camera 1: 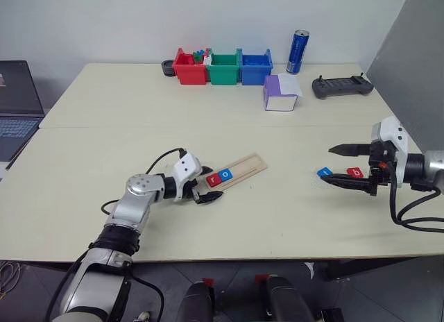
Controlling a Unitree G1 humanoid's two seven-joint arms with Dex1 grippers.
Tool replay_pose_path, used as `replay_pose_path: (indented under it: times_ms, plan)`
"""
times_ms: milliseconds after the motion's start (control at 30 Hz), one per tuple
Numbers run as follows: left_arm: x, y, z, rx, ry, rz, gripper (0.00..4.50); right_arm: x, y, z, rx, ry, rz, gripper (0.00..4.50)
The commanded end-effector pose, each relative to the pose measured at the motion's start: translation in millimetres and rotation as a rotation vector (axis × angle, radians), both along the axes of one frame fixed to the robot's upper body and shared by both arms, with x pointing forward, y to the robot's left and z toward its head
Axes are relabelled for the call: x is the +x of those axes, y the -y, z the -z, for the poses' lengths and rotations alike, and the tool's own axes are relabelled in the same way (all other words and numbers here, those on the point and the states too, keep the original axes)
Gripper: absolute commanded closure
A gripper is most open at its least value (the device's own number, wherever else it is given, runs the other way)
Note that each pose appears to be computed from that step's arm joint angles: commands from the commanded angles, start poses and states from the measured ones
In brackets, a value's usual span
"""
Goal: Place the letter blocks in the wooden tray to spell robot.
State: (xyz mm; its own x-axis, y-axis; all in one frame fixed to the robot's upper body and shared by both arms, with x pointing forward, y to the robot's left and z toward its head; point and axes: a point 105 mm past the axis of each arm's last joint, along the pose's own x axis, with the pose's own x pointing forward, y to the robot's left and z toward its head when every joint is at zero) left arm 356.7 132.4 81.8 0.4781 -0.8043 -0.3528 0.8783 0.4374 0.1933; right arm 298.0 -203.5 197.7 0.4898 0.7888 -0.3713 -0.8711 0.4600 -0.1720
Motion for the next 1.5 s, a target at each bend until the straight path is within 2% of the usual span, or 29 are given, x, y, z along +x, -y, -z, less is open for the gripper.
replay_pose_path:
  times_ms: [33, 400, 567, 600, 933, 1167, 1300, 1500]
  plan:
    - [3.3, 7.3, -5.5, 0.002, 0.024, 0.015, 0.0, -3.2, -12.6, -9.2, 0.016, 0.035, -0.047, 0.05]
    - [2.8, 6.1, -1.9, 0.064, 0.028, 0.023, 0.0, -6.2, -25.7, 5.7, 0.036, -0.012, -0.085, 0.05]
    - [0.0, 11.0, -2.3, 0.046, -0.009, 0.042, 1.09, -6.5, -22.8, 7.4, 0.031, -0.017, -0.079, 0.0]
    - [0.0, 11.1, -2.6, 0.046, -0.009, 0.044, 1.12, -6.7, -21.9, 7.6, 0.03, -0.018, -0.077, 0.0]
    - [-19.7, 15.0, -10.8, 0.081, -0.001, 0.223, 1.12, -8.9, -23.2, 9.1, 0.029, -0.022, -0.079, 0.0]
    - [-51.2, 14.0, -18.3, 0.12, -0.043, 0.453, 1.12, -11.6, -23.5, 11.5, 0.025, -0.029, -0.085, 0.0]
    - [-55.0, 17.7, -20.4, 0.121, -0.053, 0.49, 1.12, -12.4, -24.3, 11.9, 0.024, -0.029, -0.087, 0.0]
    - [-44.4, 21.6, -17.2, 0.125, -0.015, 0.438, 1.12, -12.5, -24.4, 12.3, 0.022, -0.028, -0.084, 0.0]
